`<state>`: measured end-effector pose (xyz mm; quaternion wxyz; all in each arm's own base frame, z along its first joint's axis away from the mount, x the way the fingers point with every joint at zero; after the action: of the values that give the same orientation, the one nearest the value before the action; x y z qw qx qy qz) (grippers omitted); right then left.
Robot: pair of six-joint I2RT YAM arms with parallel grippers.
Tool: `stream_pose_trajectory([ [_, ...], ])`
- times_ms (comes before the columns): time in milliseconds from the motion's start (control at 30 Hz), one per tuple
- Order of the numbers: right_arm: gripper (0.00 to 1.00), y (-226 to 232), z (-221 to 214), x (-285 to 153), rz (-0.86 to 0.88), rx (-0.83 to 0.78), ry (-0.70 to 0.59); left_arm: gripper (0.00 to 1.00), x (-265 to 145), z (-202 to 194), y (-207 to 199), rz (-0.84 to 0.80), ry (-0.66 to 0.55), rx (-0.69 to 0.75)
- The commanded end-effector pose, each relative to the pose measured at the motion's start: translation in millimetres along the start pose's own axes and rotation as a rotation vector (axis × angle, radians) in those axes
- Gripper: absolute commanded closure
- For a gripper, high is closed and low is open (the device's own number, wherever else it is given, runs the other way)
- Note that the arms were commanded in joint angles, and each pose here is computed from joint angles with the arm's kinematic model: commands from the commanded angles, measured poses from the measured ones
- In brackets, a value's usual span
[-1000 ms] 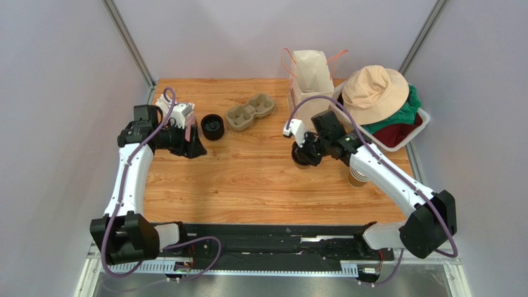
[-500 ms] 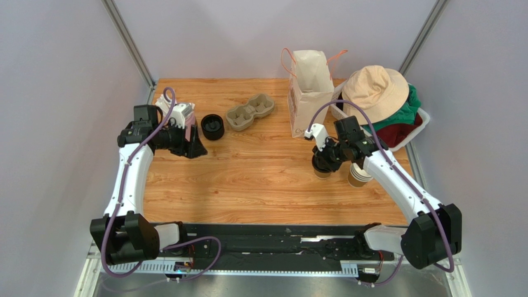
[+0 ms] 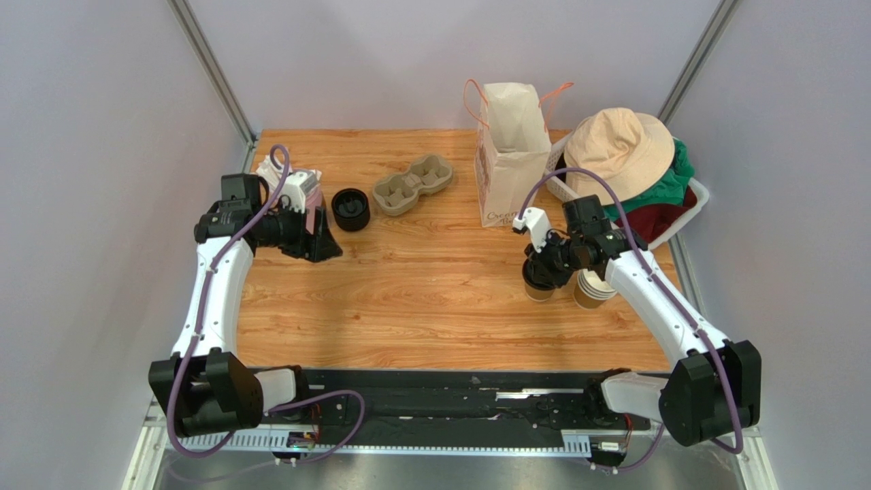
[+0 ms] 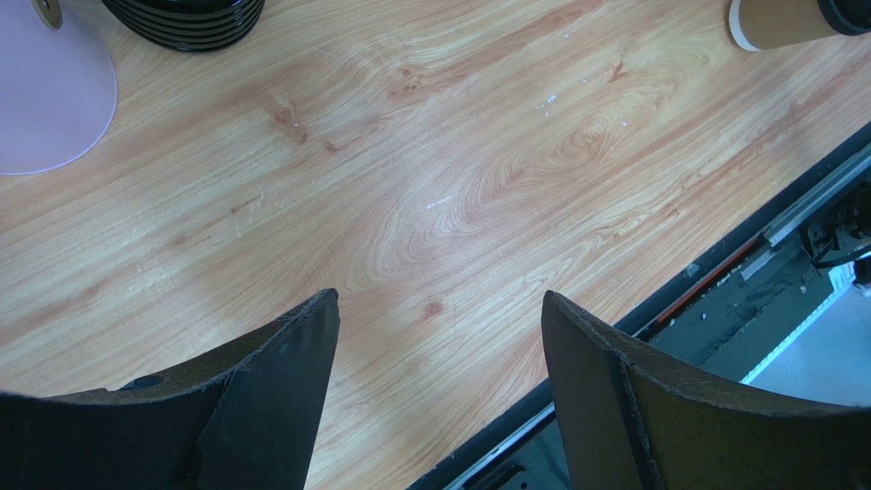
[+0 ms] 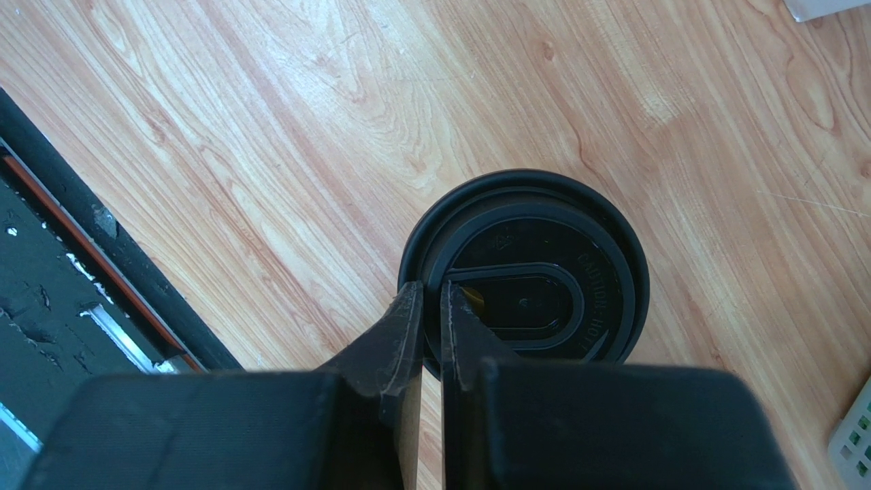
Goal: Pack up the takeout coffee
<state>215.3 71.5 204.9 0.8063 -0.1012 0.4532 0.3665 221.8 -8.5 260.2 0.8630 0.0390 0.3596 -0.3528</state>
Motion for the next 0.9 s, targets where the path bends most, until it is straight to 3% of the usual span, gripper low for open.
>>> stream_pose_trajectory([
  [0,0.88,-0.7,-1.0,-3.4,0.016,-0.029,-0.038,0.19,-2.0,3.6,0.6,-0.002,-0.037,0.051],
  [400,0.65,8.5,9.8,-34.0,-0.006,-0.089,-0.111,0.19,-1.9,3.2,0.9,-0.003,-0.036,0.049],
  [667,0.41,21.0,90.6,-130.5,-0.105,-0.322,-0.333,0.19,-4.3,4.0,-0.6,0.001,-0.042,0.063],
  [867,0.35,0.2,151.8,-146.0,-0.173,-0.462,-0.364,0.19,-6.2,2.9,-7.1,-0.045,-0.063,0.094],
])
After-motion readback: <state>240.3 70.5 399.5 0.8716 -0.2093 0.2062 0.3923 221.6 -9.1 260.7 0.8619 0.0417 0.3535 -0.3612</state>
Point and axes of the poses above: each gripper's point midway between its finger pads, its own x axis out along the fingers, its own y axis along the line the jaws close on, z = x × y, the point moved 10 cm from there along -x, back along the fingers, and after that the axes turned 14 degrees about x, right-handed, at the moved point
